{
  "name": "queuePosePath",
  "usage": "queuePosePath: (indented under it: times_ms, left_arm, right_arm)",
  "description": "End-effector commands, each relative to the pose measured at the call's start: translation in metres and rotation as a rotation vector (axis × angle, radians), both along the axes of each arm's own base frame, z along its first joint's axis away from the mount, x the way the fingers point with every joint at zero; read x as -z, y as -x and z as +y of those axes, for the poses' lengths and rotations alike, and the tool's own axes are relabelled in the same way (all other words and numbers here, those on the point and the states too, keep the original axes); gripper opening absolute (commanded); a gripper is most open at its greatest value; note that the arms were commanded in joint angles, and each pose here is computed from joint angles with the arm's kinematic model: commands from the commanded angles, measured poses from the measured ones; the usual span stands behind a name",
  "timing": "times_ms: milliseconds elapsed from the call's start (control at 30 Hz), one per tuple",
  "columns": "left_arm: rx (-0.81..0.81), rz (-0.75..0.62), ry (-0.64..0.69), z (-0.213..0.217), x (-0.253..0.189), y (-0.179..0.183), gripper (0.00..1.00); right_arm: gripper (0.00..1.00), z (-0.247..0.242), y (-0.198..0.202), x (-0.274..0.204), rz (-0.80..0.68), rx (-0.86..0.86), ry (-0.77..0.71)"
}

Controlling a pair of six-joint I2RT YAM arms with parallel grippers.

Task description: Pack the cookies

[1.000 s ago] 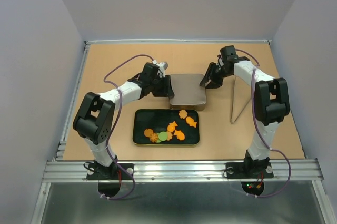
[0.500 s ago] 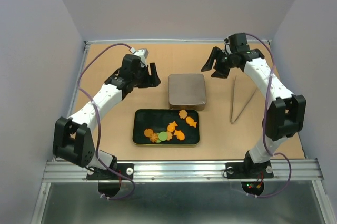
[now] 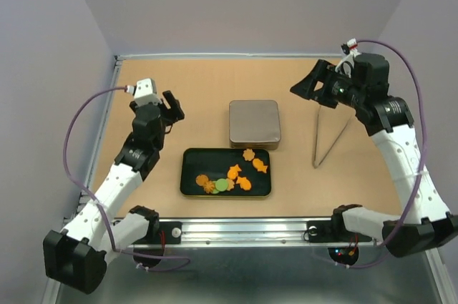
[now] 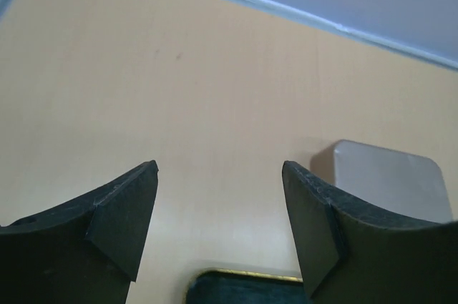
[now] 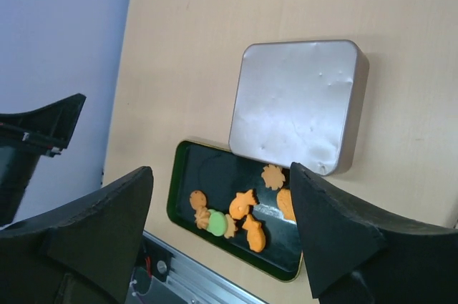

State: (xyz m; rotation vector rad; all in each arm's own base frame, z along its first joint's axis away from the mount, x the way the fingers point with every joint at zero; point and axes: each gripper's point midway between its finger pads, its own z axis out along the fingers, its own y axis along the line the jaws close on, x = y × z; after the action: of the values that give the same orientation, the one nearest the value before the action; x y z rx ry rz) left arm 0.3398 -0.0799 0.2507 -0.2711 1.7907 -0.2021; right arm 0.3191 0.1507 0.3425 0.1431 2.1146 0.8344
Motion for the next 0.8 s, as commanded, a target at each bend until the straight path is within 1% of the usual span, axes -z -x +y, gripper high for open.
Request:
queuePosePath:
  times_ms: [0,33,67,100,133,167,200,233,267,300,367,433,467,500,633,667,700,767]
  left_arm:
    - [-0.173,-0.275,-0.067,0.04,-0.014,0.001,0.81]
    - [-0.171,-0.3,-0.097,0.042,-0.01,0.004,0.81]
    - [-0.174,-0.273,-0.153,0.048,0.016,0.008,0.81]
    - [-0.187,-0.277,-0.178,0.051,0.022,0.009,0.81]
    - [-0.206,-0.299,-0.202,0.055,0.021,0.009,0.84]
    - [-0.216,-0.272,-0.248,0.061,0.037,0.011,0.86]
    - [-0.253,-0.246,-0.268,0.067,0.048,0.011,0.89]
    - [-0.272,-0.272,-0.262,0.07,0.046,0.01,0.92]
    - [-0.262,-0.246,-0.281,0.071,0.063,0.009,0.93]
    - [-0.261,-0.29,-0.265,0.071,0.057,0.007,0.93]
    - [-0.256,-0.31,-0.256,0.073,0.066,0.004,0.94]
    - [-0.268,-0.319,-0.25,0.075,0.07,0.001,0.96]
    - [-0.274,-0.306,-0.266,0.078,0.075,-0.002,0.96]
    - [-0.273,-0.278,-0.279,0.079,0.075,-0.014,0.96]
    - [-0.198,-0.328,-0.383,0.07,0.067,-0.039,0.96]
    - [-0.187,-0.326,-0.402,0.068,0.066,-0.046,0.95]
    - [-0.2,-0.299,-0.418,0.073,0.078,-0.05,0.96]
    - [-0.242,-0.274,-0.351,0.088,0.076,-0.059,0.96]
  right_arm:
    - [0.84,-0.006,0.016,0.008,-0.054,0.001,0.021]
    - [0.84,-0.007,0.018,0.008,-0.064,0.005,0.019]
    - [0.86,-0.009,0.024,-0.001,-0.108,0.011,0.008]
    - [0.87,-0.009,0.022,0.005,-0.101,0.02,0.009]
    - [0.94,-0.012,0.028,-0.001,-0.133,0.031,0.0]
    - [0.96,-0.013,0.029,0.002,-0.14,0.046,-0.008]
    - [0.97,-0.018,0.029,0.0,-0.156,0.076,-0.008]
    - [1.0,-0.022,0.033,-0.006,-0.182,0.099,-0.019]
    - [1.0,-0.028,0.03,-0.005,-0.191,0.143,-0.014]
    - [1.0,-0.031,0.031,-0.006,-0.2,0.162,-0.016]
    - [1.0,-0.036,0.032,-0.009,-0.209,0.195,-0.023]
    - [1.0,-0.034,0.032,-0.007,-0.204,0.181,-0.022]
    - [1.0,-0.032,0.032,-0.007,-0.201,0.172,-0.024]
    - [1.0,-0.029,0.033,-0.007,-0.195,0.158,-0.032]
    - [1.0,-0.025,0.031,-0.001,-0.164,0.151,-0.05]
    - [1.0,-0.025,0.029,0.0,-0.159,0.152,-0.051]
    - [1.0,-0.024,0.028,0.002,-0.154,0.148,-0.048]
    - [1.0,-0.024,0.023,0.008,-0.141,0.143,-0.032]
